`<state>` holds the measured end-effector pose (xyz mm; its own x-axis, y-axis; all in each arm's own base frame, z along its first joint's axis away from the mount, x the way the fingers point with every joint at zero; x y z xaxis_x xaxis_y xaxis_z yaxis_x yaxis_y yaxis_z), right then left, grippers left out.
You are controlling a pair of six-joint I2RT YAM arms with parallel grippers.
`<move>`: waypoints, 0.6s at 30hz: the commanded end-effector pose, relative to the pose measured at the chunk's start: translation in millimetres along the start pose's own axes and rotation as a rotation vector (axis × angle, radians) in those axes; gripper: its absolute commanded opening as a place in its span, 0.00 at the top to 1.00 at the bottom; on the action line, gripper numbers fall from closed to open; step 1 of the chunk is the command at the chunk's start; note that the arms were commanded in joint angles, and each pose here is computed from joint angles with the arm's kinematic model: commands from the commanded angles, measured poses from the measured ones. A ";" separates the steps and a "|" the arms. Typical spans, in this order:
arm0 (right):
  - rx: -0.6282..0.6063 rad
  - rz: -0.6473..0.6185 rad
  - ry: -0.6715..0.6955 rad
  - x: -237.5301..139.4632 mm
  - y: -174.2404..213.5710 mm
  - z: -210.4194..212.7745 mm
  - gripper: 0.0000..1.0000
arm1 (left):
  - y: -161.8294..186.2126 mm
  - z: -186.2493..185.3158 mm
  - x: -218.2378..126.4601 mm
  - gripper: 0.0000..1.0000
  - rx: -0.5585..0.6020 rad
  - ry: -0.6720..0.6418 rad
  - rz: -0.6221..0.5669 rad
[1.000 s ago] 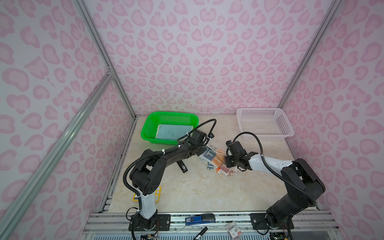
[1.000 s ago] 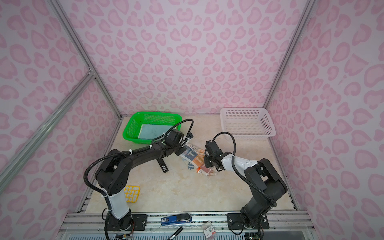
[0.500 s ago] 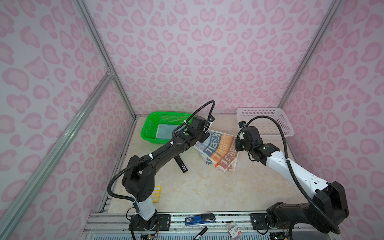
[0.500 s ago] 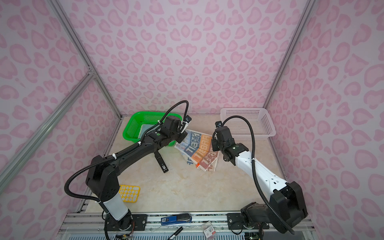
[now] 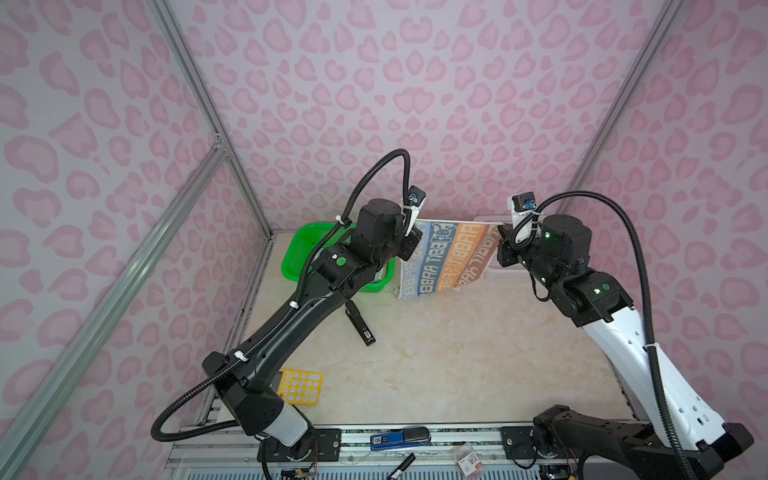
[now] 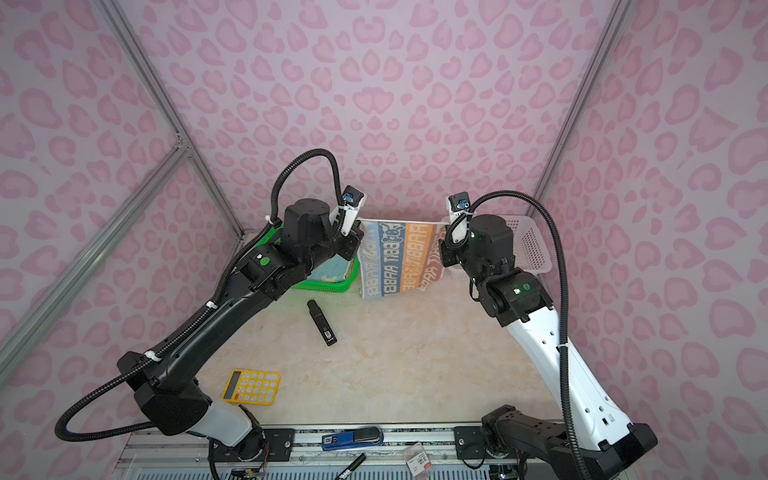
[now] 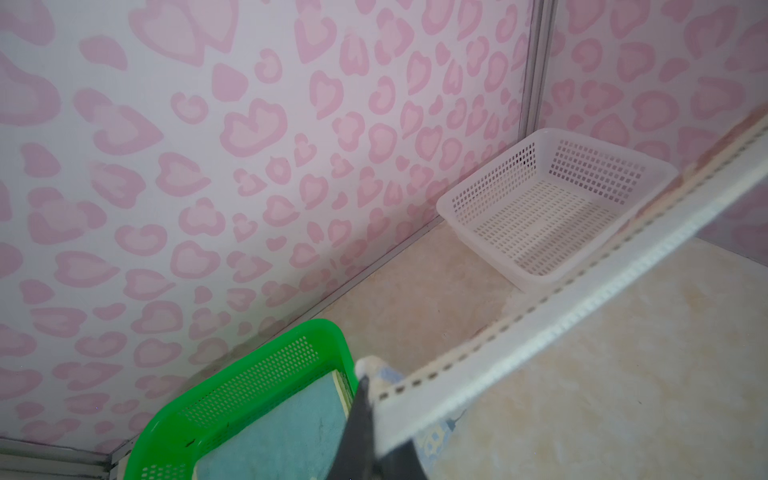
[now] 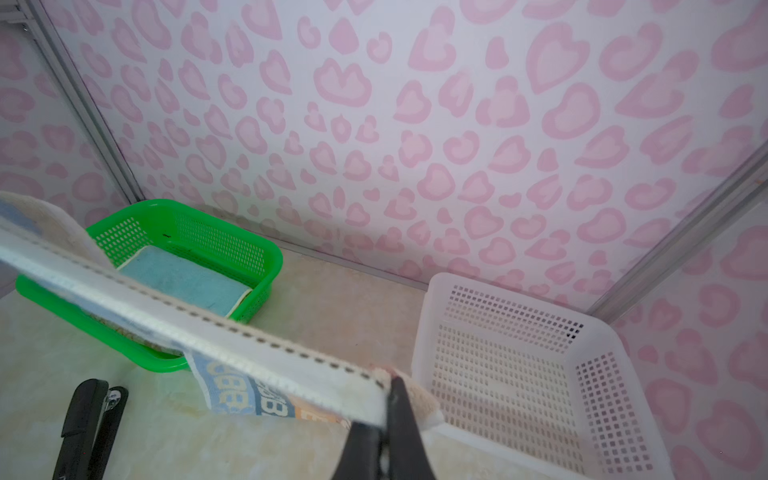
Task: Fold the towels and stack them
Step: 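Lift the towel high with both grippers, pulling its held edge taut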
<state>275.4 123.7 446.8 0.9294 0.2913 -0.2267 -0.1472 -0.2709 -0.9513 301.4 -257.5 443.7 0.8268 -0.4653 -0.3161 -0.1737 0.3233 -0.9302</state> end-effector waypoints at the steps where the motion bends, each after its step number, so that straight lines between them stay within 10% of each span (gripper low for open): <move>1: -0.029 -0.007 -0.026 -21.1 -6.4 -0.2 1.00 | -8.5 6.5 -28.4 0.98 0.009 -0.058 -0.005; 18: -0.155 -0.202 -0.165 -125.5 -38.1 41.1 1.00 | -12.8 1.0 -154.6 0.98 -0.177 0.192 -0.208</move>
<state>147.8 146.0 504.5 0.8098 0.5804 -0.0864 0.1221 -0.3107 -0.9426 180.4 -193.5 506.5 0.7435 -0.6537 -0.1406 -0.0888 0.1119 -0.9897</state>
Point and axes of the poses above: each gripper's point midway between its finger pads, its own x axis out along the fingers, its own z axis along the line the jaws close on, y = z × x, the point moved 7 cm from there along -x, back along the fingers, and after that the axes turned 5 degrees about -x, right-handed, at the moved point
